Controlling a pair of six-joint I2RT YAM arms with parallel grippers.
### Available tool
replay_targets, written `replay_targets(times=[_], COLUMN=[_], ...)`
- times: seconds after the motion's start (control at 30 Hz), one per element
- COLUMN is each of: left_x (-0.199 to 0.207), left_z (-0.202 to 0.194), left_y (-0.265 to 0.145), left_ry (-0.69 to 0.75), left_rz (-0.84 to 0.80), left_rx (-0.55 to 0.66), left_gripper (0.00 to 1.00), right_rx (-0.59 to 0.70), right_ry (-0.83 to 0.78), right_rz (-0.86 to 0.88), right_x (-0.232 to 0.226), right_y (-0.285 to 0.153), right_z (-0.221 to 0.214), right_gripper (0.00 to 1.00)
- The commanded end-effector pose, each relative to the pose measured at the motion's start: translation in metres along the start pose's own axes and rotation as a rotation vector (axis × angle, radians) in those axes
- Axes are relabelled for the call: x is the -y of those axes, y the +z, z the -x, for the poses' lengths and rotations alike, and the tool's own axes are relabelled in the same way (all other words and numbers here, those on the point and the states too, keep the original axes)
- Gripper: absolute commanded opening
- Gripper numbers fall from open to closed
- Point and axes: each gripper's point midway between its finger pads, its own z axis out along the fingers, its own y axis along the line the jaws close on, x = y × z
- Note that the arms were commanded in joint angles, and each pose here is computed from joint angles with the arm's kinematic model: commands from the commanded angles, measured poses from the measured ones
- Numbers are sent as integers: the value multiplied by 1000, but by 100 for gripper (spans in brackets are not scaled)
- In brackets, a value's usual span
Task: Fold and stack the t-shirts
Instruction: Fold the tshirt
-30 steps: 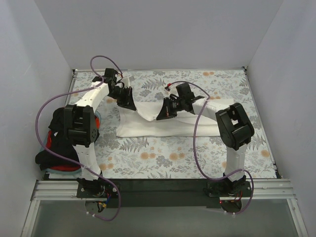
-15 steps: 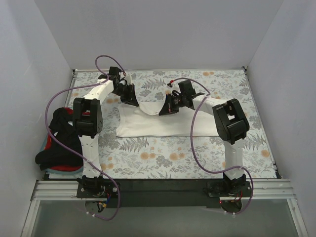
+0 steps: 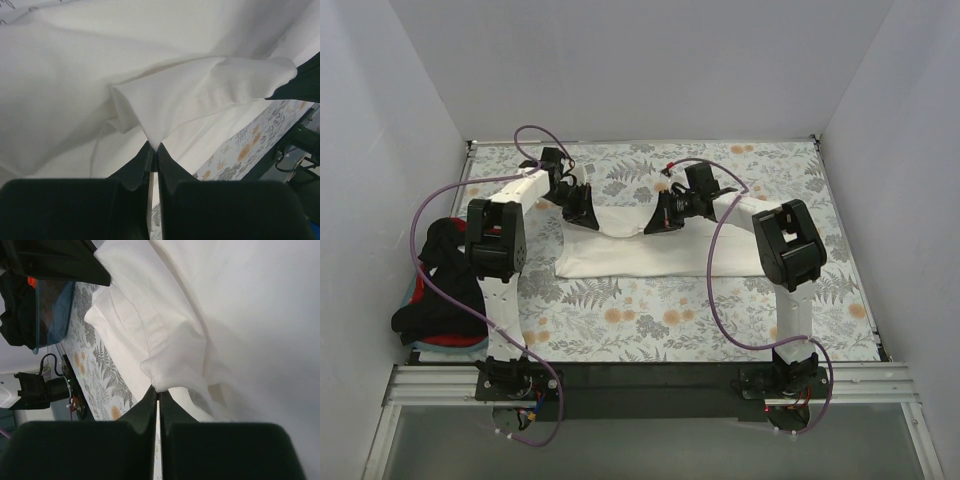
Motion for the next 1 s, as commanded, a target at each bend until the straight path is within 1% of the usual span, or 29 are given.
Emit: replay_targets(times=[0.0,0.2,0.4,0.43,0.47,0.53,0.57,0.6,0.63,0.67,0.7,0.73,0.77,0.8,0.83,0.87,0.9,0.97], left_x=[32,19,8,6,3,7,11,20,26,31,40,44,45,47,49,49,50,43], left_z=[0,-41,-67,-69,-68,-64,-61,-55,-50,-47,-38,-35,-36,-33,-36,-39,-44,-49], left_y=[-40,-39,-28,-27,-26,-31,-35,-43,-49,-54,-65,-69,-69,-70,-66,-61,-53,-40], left_ry=[68,26,-23,-26,-28,-11,-2,19,49,72,120,141,149,168,182,185,192,162], left_rz=[-11,33,51,60,71,65,60,44,38,30,26,25,29,34,54,64,77,103], left_rx=[61,-20,-75,-78,-76,-70,-59,-32,-7,15,72,98,108,128,115,96,72,41], left_gripper=[0,0,0,6,14,25,32,36,39,40,41,42,43,43,42,41,38,36], right_rx=[-5,-68,-130,-135,-144,-184,-173,-190,-187,-149,-150,-138,-93,-87,-93,-99,-104,-161], right_ry=[-23,16,13,7,-14,-2,-31,-54,-79,-113,-142,-169,-190,-287,-264,-284,-315,-324], right_rz=[50,53,29,32,33,32,39,33,28,20,3,-13,-47,-109,-164,-200,-295,-416], right_x=[-21,-19,-11,-12,-11,-11,-17,-18,-20,-25,-22,-21,-17,-3,13,23,38,78], right_y=[-13,-18,-15,-14,-14,-17,-23,-31,-38,-54,-65,-75,-95,-107,-126,-137,-150,-177], right_z=[-3,-30,-51,-51,-51,-55,-45,-47,-44,-32,-32,-26,-10,-3,-3,-1,8,6], right_gripper=[1,1,1,1,5,24,43,50,61,66,68,68,65,63,61,58,57,53])
